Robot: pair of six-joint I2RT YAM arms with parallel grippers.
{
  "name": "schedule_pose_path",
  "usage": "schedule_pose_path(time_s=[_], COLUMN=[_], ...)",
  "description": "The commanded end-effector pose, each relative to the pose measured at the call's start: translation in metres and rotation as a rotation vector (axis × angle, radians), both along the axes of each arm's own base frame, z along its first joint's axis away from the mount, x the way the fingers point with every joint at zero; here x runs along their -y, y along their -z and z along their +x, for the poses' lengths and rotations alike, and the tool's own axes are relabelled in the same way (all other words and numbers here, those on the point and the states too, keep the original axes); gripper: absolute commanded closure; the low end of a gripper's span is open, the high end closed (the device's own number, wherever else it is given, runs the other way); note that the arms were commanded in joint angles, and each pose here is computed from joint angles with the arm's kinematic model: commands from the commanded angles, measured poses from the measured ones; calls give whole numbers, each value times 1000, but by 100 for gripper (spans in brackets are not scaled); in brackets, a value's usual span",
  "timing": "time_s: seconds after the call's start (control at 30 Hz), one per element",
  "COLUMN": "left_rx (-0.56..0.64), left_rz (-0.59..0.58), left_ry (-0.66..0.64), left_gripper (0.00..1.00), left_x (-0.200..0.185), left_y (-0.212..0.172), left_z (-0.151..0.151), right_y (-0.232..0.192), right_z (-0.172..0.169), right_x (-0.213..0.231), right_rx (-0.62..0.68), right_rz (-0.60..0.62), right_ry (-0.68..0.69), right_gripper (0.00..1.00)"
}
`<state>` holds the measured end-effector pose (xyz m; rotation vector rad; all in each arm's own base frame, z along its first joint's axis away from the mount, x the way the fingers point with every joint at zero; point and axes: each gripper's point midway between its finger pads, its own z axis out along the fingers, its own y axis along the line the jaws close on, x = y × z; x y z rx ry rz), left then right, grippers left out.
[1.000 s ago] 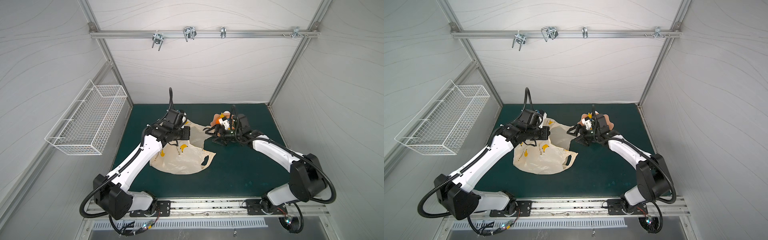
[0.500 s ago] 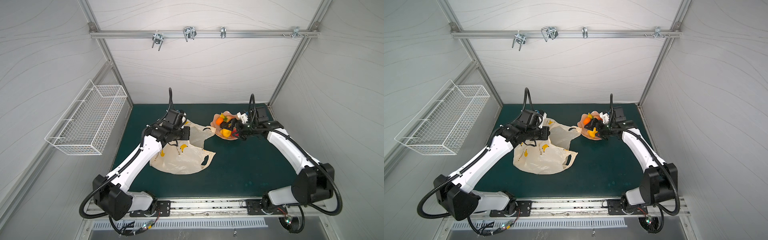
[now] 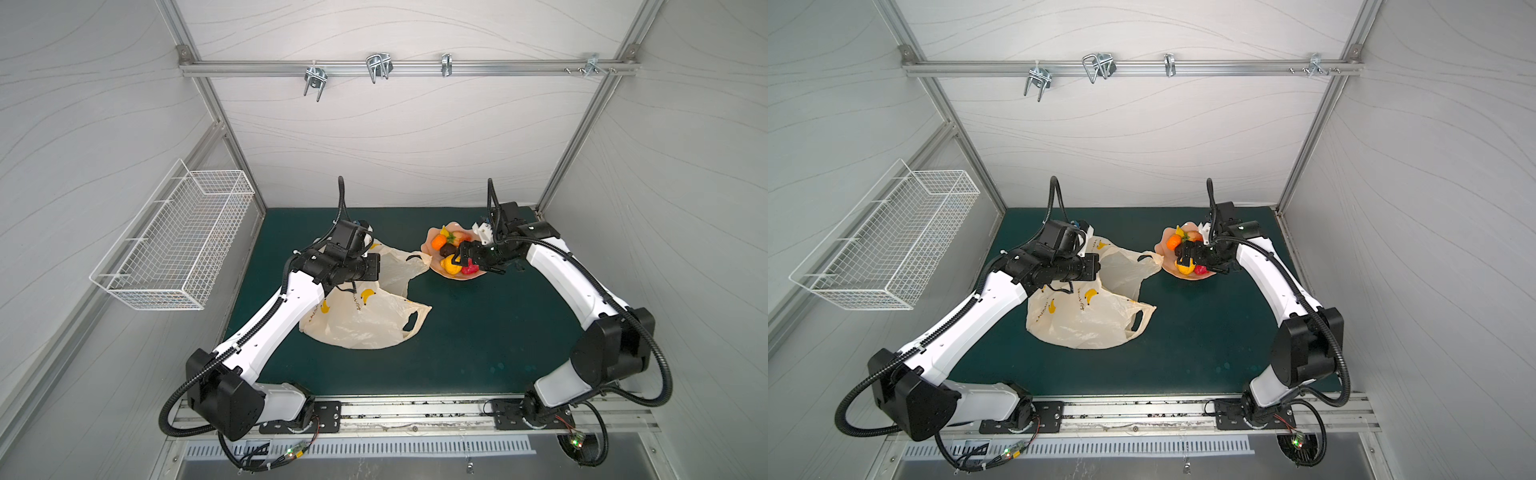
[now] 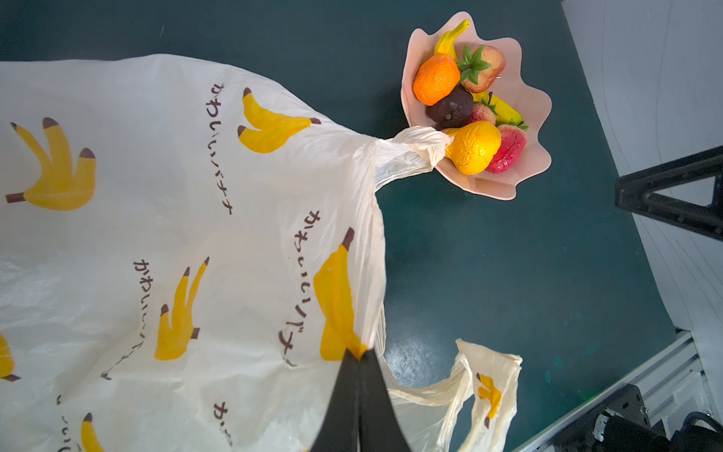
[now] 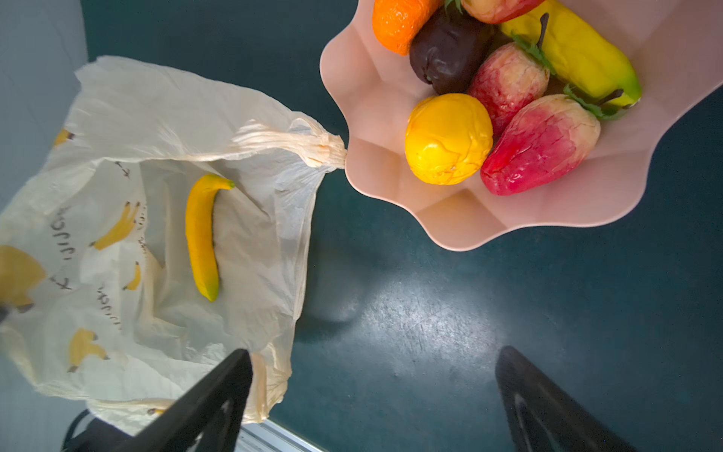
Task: Place the fruits into the plastic bag
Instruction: 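Withdraw the right gripper from the bag and move it over the pink bowl, then lower the right gripper onto the yellow pear and close on it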
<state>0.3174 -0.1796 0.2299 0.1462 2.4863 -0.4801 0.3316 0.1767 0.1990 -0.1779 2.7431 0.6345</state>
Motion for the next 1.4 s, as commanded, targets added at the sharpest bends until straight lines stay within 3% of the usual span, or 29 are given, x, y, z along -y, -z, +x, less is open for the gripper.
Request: schedule_pose_path(time_s=[0.0,0.2,0.43,0.83,1.37], left_rx=[57,54,56,49,40], left_rz=[-21,-14,-14,-18,-21], left_ry=[9,8,18,32,40], left_gripper=[100,100,100,100,100], left_x=[2,1,3,7,10], left_y=[-13,-12,-14,-15,-16], left_z=[6,6,7,10,11], right_y=[7,25,47,88,117], right_z=[-6,2,29,74,101], right_x=[1,-7,-10,-9,-10], right_rx=[4,37,53,38,23], right_rz=[-109,-260,-342,-445,-490], right_ry=[-70,-158,-198,-192,-180], right_gripper=[1,1,1,4,11])
